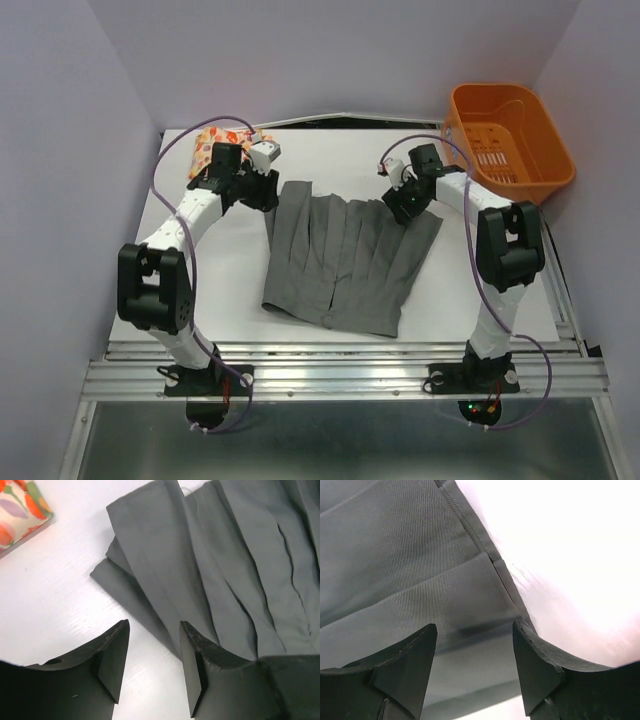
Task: Fold and stack the skirts
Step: Flatten the skirt out
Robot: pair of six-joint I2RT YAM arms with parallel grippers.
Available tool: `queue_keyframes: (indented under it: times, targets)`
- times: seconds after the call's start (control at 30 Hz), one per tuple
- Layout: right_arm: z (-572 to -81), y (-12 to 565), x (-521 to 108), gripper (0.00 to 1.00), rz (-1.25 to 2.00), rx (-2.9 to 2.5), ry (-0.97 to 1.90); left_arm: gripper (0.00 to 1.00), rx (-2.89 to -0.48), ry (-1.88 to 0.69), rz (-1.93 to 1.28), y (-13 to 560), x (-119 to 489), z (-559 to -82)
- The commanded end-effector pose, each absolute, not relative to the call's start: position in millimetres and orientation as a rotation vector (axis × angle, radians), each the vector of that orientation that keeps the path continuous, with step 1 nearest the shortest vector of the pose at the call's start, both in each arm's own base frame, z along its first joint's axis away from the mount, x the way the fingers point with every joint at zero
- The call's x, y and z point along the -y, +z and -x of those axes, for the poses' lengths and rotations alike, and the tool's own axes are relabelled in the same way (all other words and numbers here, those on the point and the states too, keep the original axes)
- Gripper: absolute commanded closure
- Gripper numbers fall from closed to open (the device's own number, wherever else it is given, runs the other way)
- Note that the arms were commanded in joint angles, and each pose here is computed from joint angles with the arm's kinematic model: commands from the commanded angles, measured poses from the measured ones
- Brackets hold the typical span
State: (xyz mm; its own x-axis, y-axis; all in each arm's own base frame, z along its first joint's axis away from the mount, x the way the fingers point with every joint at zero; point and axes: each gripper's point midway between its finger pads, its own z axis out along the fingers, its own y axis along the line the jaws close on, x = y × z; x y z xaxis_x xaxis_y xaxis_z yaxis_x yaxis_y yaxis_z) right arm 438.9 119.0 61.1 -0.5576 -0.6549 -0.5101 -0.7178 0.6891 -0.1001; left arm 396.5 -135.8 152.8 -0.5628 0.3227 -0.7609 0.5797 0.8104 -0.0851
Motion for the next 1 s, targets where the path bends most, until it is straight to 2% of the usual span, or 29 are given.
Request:
queue_keyframes:
  times: [0.0, 0.17, 0.43, 0.6, 0.73, 0.8, 0.87, 0.9, 0.93, 0.97]
  targets:
    - [-450, 53, -127, 0.32, 1.066, -2.357, 0.126, 0.45, -2.149, -0.569, -0.598, 167, 167, -429]
    - [-444, 35, -126, 0.32, 1.101, -2.385, 0.136, 0.43, -2.211, -0.652, -0.546, 135, 178, -442]
    - [-434, 17, -117, 0.32, 1.154, -2.418, 0.103, 0.37, -2.229, -0.534, -0.409, 119, 162, -459]
    - [-433, 10, -115, 0.32, 1.154, -2.433, 0.093, 0.37, -2.231, -0.496, -0.397, 108, 155, -459]
    - [-434, 6, -112, 0.32, 1.161, -2.441, 0.073, 0.41, -2.291, -0.519, -0.381, 87, 157, -460]
    - [-434, 3, -111, 0.32, 1.165, -2.445, 0.060, 0.45, -2.304, -0.554, -0.392, 84, 162, -460]
    - [-435, 3, -109, 0.33, 1.168, -2.446, 0.052, 0.56, -2.311, -0.579, -0.395, 81, 164, -458]
    - [-435, 3, -108, 0.33, 1.167, -2.450, 0.044, 0.62, -2.309, -0.601, -0.404, 82, 167, -456]
    - [-434, 2, -108, 0.33, 1.171, -2.450, 0.041, 0.77, -2.295, -0.602, -0.397, 90, 164, -455]
    - [-435, 3, -107, 0.33, 1.174, -2.448, 0.034, 0.83, -2.296, -0.616, -0.393, 90, 163, -450]
